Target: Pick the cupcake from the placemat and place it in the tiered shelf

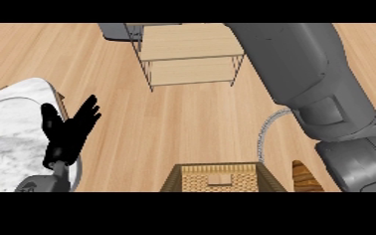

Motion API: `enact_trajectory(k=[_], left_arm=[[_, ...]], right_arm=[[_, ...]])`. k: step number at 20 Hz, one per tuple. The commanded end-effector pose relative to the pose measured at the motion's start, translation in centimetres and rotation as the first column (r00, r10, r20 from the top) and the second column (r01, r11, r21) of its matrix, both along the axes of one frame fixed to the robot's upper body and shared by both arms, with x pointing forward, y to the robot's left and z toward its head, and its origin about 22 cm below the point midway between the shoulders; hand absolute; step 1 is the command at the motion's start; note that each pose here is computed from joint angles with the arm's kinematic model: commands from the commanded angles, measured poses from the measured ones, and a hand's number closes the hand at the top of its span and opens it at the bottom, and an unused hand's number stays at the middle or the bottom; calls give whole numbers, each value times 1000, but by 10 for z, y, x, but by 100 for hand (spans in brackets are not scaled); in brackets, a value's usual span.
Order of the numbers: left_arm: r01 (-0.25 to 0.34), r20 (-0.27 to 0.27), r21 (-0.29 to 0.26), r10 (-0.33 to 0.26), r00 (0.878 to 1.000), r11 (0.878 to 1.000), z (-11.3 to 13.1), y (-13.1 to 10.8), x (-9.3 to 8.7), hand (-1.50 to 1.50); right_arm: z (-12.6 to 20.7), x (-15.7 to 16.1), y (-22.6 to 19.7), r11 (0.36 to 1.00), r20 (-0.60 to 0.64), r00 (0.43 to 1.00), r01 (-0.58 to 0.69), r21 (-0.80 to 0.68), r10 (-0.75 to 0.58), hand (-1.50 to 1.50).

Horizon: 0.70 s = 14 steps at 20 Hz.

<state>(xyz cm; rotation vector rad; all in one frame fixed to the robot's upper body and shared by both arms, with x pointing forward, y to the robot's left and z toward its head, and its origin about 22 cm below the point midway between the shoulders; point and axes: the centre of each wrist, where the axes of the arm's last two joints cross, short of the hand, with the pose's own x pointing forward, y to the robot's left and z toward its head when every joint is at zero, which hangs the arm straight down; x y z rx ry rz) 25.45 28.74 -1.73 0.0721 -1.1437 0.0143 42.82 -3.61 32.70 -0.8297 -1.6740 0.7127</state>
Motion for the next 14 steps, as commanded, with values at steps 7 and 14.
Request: enact_trajectory(k=[7, 14], left_arm=[[-21, -27, 3, 21, 999, 1000, -1, 11, 5, 0], [-15, -23, 5, 15, 1000, 1000, 1, -1, 0, 0]], right_arm=[[8, 2, 5, 979, 2, 997, 72, 189, -73, -150], [5, 12, -19, 896, 10, 997, 59, 440, -70, -150]])
